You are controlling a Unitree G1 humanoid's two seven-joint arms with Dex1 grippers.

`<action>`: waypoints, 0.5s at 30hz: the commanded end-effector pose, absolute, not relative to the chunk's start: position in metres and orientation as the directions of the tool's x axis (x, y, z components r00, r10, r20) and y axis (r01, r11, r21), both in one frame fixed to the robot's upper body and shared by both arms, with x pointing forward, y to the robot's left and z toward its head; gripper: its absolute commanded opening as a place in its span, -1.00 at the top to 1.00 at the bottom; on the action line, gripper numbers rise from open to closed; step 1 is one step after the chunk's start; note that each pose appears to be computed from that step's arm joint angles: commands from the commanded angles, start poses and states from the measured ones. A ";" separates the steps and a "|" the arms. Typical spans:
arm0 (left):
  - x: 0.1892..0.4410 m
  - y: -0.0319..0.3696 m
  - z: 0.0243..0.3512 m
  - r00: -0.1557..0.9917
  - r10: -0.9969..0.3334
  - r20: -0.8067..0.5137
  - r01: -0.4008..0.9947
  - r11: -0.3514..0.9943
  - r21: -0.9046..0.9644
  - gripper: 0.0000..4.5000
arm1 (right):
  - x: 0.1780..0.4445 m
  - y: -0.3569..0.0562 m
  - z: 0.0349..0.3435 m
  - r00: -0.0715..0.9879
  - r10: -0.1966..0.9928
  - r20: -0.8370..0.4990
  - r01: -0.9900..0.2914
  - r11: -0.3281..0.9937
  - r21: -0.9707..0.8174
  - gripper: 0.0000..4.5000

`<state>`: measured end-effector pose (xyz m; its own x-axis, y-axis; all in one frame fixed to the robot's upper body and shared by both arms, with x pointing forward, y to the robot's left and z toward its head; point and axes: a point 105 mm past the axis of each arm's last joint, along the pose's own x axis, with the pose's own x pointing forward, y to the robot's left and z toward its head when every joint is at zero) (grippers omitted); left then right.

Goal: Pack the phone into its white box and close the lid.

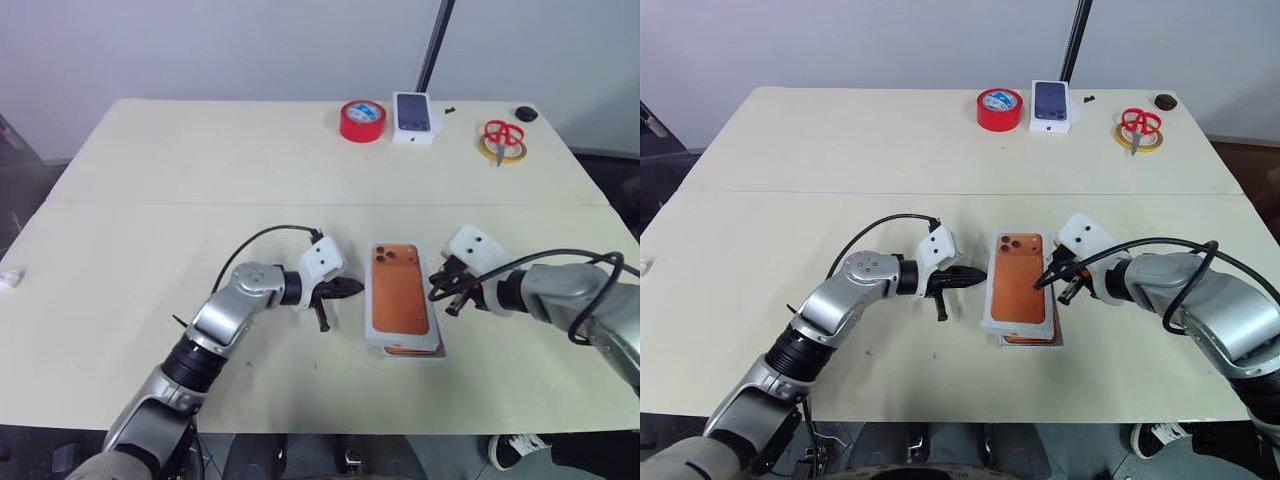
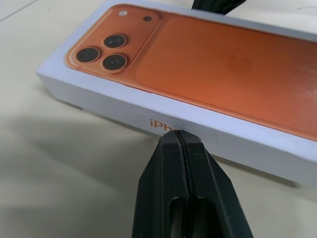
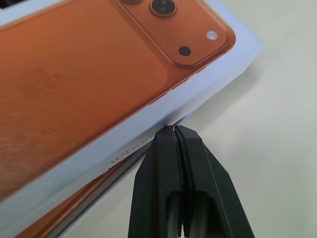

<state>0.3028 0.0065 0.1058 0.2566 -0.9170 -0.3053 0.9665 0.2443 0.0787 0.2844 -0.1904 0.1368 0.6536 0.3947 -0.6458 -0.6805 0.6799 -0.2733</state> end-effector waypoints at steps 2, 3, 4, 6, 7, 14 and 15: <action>0.291 -0.008 0.124 0.177 -0.948 -0.266 0.982 0.152 0.113 1.00 | 0.276 -0.183 0.143 0.639 0.430 -0.638 -0.716 0.637 -0.287 0.98; 0.289 -0.009 0.124 0.168 -0.949 -0.266 0.983 0.143 0.113 1.00 | 0.275 -0.184 0.143 0.636 0.429 -0.642 -0.718 0.634 -0.287 0.98; 0.288 -0.010 0.125 0.161 -0.950 -0.267 0.984 0.134 0.116 1.00 | 0.274 -0.184 0.142 0.632 0.427 -0.646 -0.720 0.631 -0.287 0.98; 0.286 -0.011 0.125 0.149 -0.951 -0.271 0.985 0.120 0.122 1.00 | 0.271 -0.186 0.139 0.624 0.423 -0.657 -0.726 0.625 -0.287 0.98; 0.286 -0.012 0.125 0.145 -0.951 -0.273 0.986 0.115 0.123 1.00 | 0.270 -0.186 0.138 0.622 0.421 -0.660 -0.727 0.623 -0.287 0.98; 0.285 -0.015 0.123 0.132 -0.949 -0.288 0.987 0.098 0.129 1.00 | 0.269 -0.193 0.133 0.621 0.404 -0.671 -0.720 0.634 -0.284 0.98; 0.285 -0.015 0.122 0.131 -0.948 -0.291 0.987 0.097 0.129 1.00 | 0.269 -0.194 0.132 0.621 0.401 -0.674 -0.718 0.636 -0.283 0.98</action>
<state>0.2912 -0.0036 0.1102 0.1686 -0.9339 -0.3152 0.9852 0.1499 0.0830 0.2683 -0.1991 0.1207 0.5986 0.3749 -0.7079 -0.7097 0.6580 -0.2516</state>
